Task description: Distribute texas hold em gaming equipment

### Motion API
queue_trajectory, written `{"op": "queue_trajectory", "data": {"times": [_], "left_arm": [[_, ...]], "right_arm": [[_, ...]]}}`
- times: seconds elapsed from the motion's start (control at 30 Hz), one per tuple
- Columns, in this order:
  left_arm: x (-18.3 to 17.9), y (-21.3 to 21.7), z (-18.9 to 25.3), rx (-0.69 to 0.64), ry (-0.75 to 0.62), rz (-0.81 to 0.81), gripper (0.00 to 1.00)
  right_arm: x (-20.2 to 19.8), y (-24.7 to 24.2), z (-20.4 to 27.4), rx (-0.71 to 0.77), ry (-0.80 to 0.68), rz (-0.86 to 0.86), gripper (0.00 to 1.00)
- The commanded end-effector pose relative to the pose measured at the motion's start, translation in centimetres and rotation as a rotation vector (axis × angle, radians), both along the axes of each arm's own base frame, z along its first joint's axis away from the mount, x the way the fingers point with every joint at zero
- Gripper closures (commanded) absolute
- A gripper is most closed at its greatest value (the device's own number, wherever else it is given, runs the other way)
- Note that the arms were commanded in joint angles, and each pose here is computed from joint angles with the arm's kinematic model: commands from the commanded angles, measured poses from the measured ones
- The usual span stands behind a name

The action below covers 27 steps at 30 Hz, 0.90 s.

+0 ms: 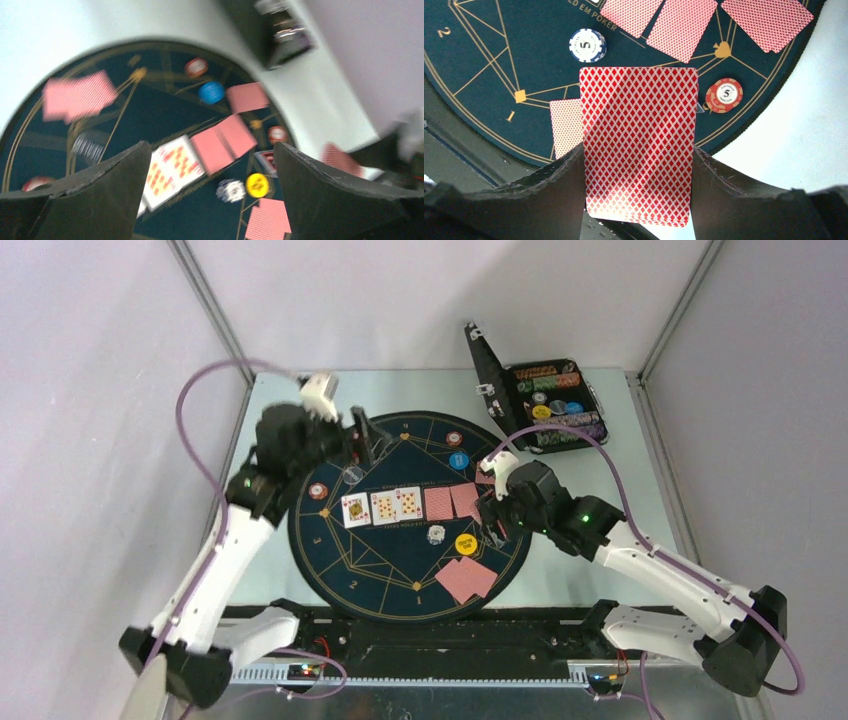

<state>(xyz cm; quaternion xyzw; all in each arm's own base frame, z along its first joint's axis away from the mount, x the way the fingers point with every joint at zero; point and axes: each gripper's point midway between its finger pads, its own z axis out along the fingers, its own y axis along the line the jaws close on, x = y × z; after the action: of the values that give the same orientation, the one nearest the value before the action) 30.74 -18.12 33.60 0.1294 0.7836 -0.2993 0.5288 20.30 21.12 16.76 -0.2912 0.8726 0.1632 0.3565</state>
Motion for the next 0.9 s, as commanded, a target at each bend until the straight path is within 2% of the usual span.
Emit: {"op": "queue_trajectory", "data": {"times": [0.0,0.03,0.07,0.1,0.13,0.17,0.2,0.37,0.53,0.87], "left_arm": [[0.4,10.7,-5.1,-0.124,0.034,0.705,0.0],[-1.1,12.1,-5.0,-0.167,0.017,0.765,0.0],[-1.9,13.5,-8.1,-0.189,0.061,0.859,0.0],[-3.1,14.3,-8.2,-0.236,0.042,0.89,0.0],[-3.7,14.4,-10.9,-0.251,0.085,0.909,0.0],[-4.6,14.4,-11.1,-0.29,0.075,0.896,0.0],[-5.1,14.4,-13.2,-0.288,0.111,0.9,0.0],[-8.5,15.3,-17.1,-0.252,0.218,0.926,0.0],[-9.6,15.7,-19.1,-0.226,0.256,0.941,0.0],[-10.2,16.8,-20.0,-0.165,0.27,0.989,0.0]], "right_arm": [[1.5,0.5,0.7,0.032,-0.04,-0.057,1.0],[1.6,0.6,0.6,0.036,-0.036,-0.062,1.0],[1.7,0.7,0.7,0.043,-0.04,-0.065,1.0],[1.9,0.8,0.7,0.049,-0.038,-0.076,1.0],[2.2,0.9,0.9,0.059,-0.045,-0.082,1.0],[2.5,1.0,1.0,0.068,-0.046,-0.1,1.0],[2.7,1.0,1.0,0.073,-0.044,-0.108,1.0],[3.5,1.7,1.0,0.101,-0.024,-0.137,1.0],[4.1,2.4,0.4,0.104,0.006,-0.161,1.0],[5.4,4.2,-0.1,0.115,0.036,-0.171,1.0]]}}
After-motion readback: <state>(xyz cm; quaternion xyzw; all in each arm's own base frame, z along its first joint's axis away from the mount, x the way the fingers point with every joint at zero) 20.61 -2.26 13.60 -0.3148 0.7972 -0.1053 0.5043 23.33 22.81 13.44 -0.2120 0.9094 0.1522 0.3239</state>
